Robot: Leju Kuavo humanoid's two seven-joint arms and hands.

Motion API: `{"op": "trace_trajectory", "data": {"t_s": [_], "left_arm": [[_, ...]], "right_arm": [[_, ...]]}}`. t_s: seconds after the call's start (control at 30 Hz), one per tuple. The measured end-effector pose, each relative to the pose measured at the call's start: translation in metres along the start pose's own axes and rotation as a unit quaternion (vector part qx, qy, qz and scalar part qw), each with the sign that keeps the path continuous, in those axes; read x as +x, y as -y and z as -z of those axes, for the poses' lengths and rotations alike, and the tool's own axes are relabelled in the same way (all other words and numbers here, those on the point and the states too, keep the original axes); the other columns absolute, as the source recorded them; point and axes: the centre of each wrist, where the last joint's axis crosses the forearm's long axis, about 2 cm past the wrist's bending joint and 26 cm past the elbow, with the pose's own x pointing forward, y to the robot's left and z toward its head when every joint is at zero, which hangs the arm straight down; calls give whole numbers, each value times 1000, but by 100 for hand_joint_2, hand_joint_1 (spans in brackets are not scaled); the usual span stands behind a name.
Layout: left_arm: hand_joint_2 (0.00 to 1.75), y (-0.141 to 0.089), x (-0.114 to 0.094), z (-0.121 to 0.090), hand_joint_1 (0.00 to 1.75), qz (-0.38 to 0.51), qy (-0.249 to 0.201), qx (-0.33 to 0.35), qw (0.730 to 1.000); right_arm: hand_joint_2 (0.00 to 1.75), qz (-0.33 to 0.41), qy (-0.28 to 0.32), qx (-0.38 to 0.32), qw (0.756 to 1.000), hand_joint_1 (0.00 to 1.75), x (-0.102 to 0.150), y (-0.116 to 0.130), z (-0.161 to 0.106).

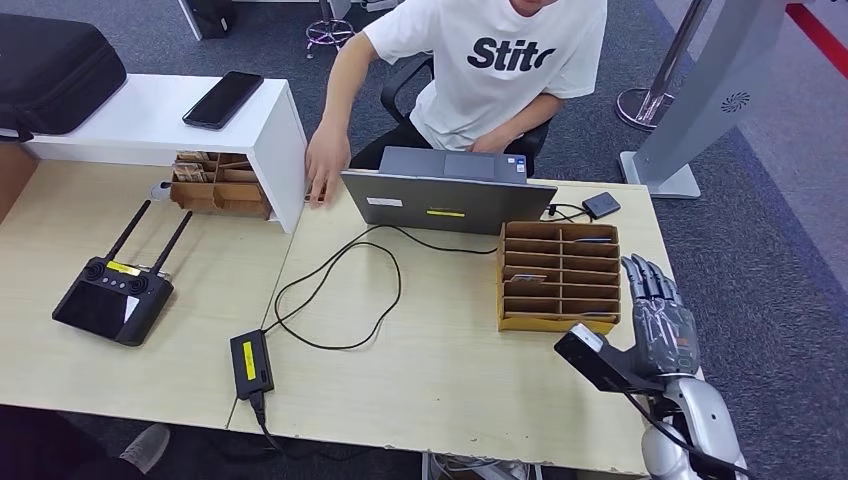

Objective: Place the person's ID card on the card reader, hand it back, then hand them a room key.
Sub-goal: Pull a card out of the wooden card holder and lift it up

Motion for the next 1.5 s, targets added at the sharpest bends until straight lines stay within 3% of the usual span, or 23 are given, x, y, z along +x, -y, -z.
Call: {"op": "trace_trajectory", "data": {"t_s": [1.23,1.27,1.3,1.4,1.43,1.5], "left_arm": [[175,-1,2,0,0,26,4,0,1000],[175,-1,2,0,0,26,5,0,1000],[175,-1,2,0,0,26,5,0,1000],[175,-1,2,0,0,27,5,0,1000],[175,-2,2,0,0,27,5,1,1000],[175,-2,2,0,0,27,5,1,1000]], "right_arm": [[175,-33,-22,44,998,0,-1,-37,14],[175,-32,-22,44,998,4,-1,-37,14],[175,-32,-22,44,998,19,0,-37,14],[175,-31,-23,45,998,101,0,-38,14],[175,-31,-23,45,998,119,0,-38,14],[175,-30,-22,46,998,133,0,-38,14]]}}
